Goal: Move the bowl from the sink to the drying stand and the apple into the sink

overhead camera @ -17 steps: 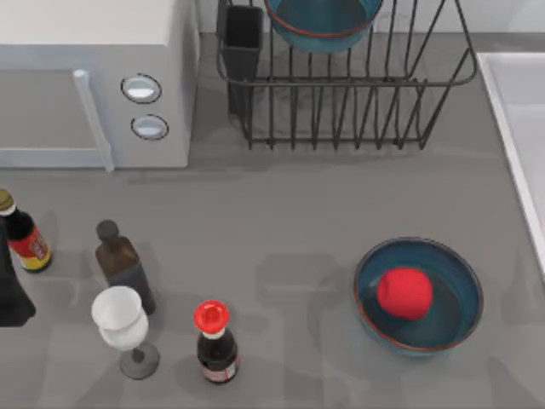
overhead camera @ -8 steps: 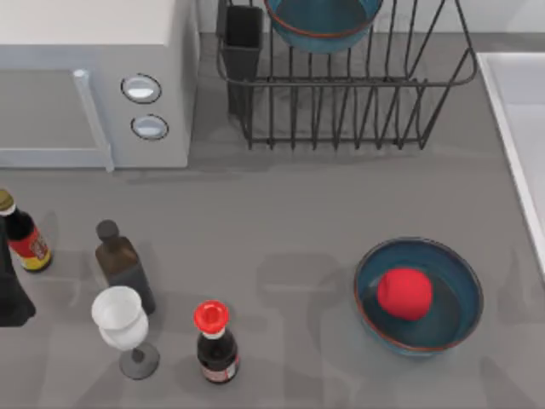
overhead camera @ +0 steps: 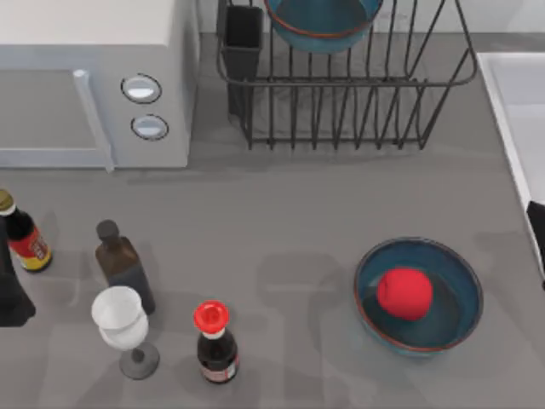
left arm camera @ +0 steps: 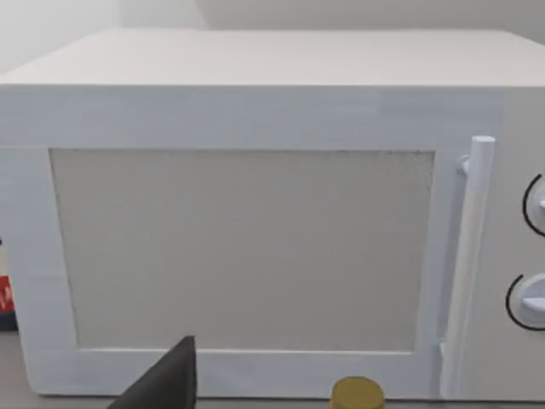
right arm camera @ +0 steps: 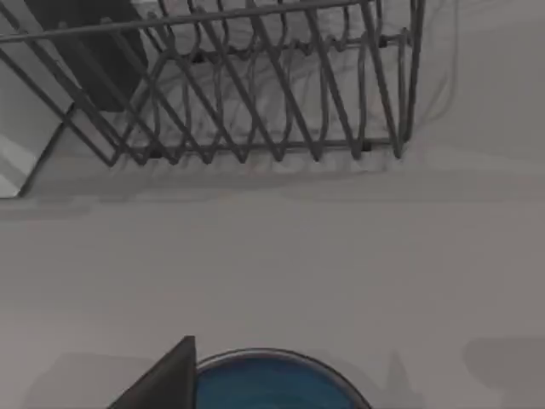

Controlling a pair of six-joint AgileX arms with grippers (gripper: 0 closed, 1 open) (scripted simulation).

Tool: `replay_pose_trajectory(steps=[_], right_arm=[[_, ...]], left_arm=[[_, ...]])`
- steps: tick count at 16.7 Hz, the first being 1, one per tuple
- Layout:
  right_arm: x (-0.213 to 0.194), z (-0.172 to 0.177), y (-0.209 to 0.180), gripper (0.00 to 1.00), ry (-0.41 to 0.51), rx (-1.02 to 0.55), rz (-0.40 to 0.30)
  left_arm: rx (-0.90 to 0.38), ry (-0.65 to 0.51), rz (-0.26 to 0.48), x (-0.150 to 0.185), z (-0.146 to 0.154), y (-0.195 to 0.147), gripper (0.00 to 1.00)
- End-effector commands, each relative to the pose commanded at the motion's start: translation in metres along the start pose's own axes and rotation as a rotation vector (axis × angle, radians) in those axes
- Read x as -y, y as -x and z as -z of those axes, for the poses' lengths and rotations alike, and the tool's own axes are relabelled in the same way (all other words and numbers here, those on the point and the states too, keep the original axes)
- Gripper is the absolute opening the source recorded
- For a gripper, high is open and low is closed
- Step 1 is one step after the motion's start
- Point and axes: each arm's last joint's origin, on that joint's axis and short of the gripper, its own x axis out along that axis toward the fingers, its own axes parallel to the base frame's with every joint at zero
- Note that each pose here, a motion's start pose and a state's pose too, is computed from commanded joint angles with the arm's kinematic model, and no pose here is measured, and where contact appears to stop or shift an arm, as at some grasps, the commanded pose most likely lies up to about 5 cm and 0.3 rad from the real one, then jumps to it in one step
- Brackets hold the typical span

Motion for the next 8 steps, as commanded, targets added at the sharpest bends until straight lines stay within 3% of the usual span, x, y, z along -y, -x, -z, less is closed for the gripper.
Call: replay_pose_trajectory(steps=[4, 8], right_arm=[[-0.04, -0.024, -0.045, 1.0, -0.061, -0.418, 0.014], [-0.079, -0.023, -0.106, 1.0, -0.069, -0.789, 0.139]], left_arm=[[0.0, 0.0, 0.0, 0.0, 0.0, 0.0, 1.0], [0.0, 0.0, 0.0, 0.0, 0.0, 0.0, 1.0]])
